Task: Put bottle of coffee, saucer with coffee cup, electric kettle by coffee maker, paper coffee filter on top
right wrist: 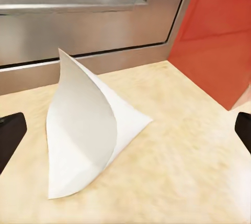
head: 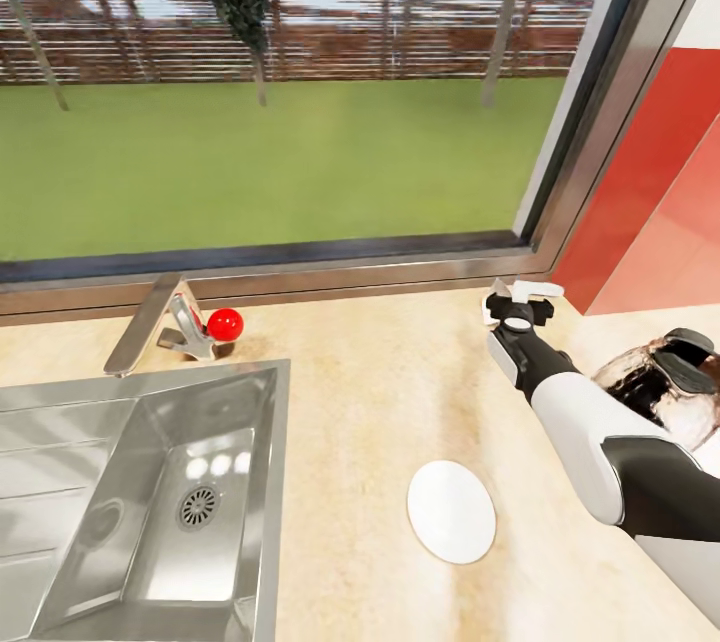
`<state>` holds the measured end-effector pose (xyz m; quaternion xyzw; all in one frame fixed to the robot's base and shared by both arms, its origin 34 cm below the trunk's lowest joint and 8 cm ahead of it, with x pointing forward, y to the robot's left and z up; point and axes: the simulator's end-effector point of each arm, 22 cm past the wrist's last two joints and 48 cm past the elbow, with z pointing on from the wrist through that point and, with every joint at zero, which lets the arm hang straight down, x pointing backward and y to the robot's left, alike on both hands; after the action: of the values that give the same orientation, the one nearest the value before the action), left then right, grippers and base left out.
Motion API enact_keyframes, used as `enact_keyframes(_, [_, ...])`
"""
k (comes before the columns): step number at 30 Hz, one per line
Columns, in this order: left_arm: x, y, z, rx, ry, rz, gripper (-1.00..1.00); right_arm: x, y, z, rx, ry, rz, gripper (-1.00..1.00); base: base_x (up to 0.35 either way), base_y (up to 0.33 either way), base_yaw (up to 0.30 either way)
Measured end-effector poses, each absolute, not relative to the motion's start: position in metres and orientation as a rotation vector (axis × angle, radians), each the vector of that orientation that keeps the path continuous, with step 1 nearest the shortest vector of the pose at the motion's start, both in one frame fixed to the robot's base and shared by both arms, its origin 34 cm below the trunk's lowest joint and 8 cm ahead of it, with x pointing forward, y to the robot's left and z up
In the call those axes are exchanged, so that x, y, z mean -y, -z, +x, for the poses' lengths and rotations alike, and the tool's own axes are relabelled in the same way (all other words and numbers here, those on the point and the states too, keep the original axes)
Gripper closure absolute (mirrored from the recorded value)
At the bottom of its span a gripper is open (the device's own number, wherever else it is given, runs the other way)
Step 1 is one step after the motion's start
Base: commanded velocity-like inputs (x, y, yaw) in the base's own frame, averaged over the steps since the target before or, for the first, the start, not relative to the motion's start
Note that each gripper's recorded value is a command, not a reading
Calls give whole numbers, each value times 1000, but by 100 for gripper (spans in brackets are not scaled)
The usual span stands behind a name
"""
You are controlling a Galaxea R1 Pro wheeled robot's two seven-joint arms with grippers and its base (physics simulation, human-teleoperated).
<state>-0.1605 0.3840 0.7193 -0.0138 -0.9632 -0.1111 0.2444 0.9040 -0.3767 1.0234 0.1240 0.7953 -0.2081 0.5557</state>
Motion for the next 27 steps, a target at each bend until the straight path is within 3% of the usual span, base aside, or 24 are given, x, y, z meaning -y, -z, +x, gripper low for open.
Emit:
enact_keyframes(9, [-384, -719, -161, 2630, 303, -37, -100, 377, -1023, 903, -1879, 492, 295, -100, 134, -91, 0])
enact_keyframes(27, [-384, -724, -166, 2612, 301, -41, -100, 378, -1006, 903, -1901, 500, 290, -100, 4, -3, 0])
